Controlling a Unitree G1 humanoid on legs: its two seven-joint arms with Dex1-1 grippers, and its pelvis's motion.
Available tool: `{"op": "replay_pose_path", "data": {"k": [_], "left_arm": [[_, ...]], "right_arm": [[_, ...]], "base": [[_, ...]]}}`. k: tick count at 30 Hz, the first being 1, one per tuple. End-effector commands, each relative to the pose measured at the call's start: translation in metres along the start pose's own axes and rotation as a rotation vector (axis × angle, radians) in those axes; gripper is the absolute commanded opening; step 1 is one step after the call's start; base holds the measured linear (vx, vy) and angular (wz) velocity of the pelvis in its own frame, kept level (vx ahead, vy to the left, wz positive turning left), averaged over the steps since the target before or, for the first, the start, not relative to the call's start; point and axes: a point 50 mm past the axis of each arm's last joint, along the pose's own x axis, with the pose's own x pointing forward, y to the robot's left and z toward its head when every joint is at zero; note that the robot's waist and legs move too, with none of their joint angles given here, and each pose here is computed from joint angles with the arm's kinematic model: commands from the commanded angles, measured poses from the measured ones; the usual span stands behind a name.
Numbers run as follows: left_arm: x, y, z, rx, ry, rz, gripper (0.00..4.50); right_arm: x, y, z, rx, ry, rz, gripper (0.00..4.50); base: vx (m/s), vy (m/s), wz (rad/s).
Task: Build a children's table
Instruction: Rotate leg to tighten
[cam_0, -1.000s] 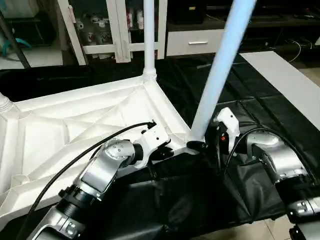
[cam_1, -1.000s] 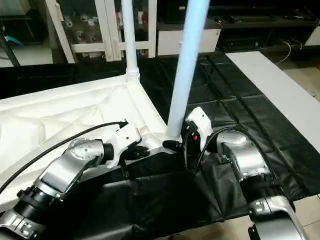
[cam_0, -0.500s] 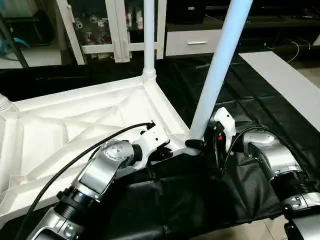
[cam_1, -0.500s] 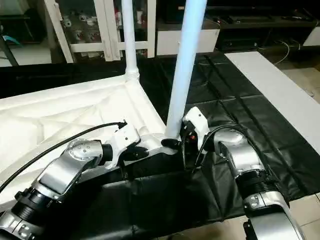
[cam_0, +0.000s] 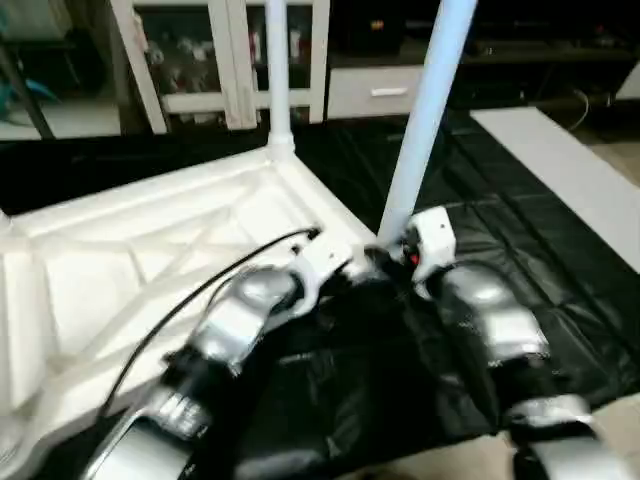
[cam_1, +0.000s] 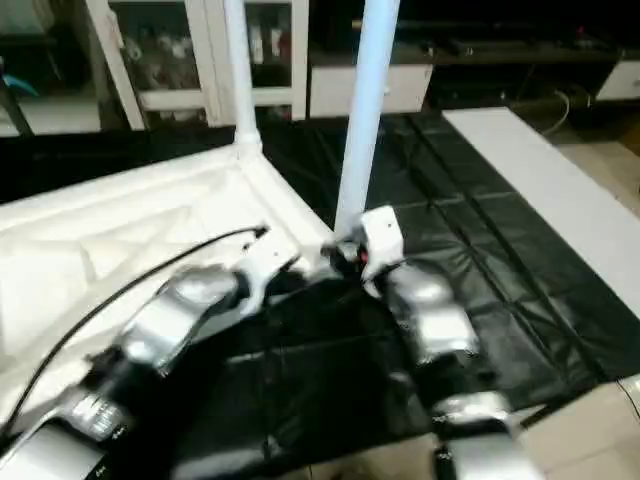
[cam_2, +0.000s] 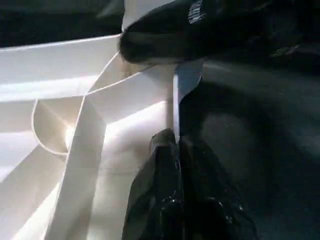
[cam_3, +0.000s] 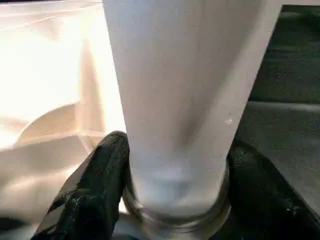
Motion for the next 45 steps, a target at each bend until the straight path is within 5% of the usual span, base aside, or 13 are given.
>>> {"op": "replay_pose_path", "data": {"k": [1,5,10,11,17,20,24,28,36,45], "left_arm": [[0.010,-0.008,0.009,0.058,-0.023,0.006,0.00],[0.015,-0.011,0.014,0.072,-0.038,-0.006,0.00],[0.014,-0.010,0.008,0.070,-0.035,-0.015,0.00],[0.012,-0.008,0.006,0.079,-0.036,-0.020,0.00],[0.009,-0.004,0.002,0.096,-0.033,-0.031,0.00],[0.008,-0.001,0.000,0.123,-0.038,-0.040,0.00],[0.009,-0.001,-0.003,0.155,-0.052,-0.060,0.00],[0.012,0.000,0.006,0.233,-0.101,-0.089,0.00],[0.017,-0.008,0.031,0.330,-0.214,-0.179,0.00],[0.015,-0.017,0.040,0.295,-0.389,-0.168,0.00]], "right_arm": [[0.001,0.002,-0.020,-0.013,0.096,-0.089,2.61],[0.007,0.014,-0.016,-0.011,0.083,-0.173,2.61],[0.006,0.010,-0.014,0.001,0.059,-0.192,2.61],[0.005,0.009,-0.009,0.002,0.016,-0.180,3.31],[-0.002,0.001,0.001,-0.023,-0.054,-0.137,3.72],[-0.023,-0.010,-0.003,-0.109,-0.028,-0.092,3.80],[-0.056,-0.017,-0.027,-0.176,0.053,0.015,3.80],[-0.074,-0.010,-0.041,-0.214,0.115,0.150,3.80],[-0.085,-0.007,-0.037,-0.192,0.124,0.136,3.80],[-0.083,-0.001,-0.033,-0.199,0.138,0.175,3.80]], "base": [[0.000,0.000,0.00],[0.000,0.000,0.00],[0.000,0.000,0.00],[0.000,0.000,0.00],[0.000,0.000,0.00],[0.000,0.000,0.00],[0.000,0.000,0.00],[0.000,0.000,0.00],[0.000,0.000,0.00],[0.000,0.000,0.00]]}}
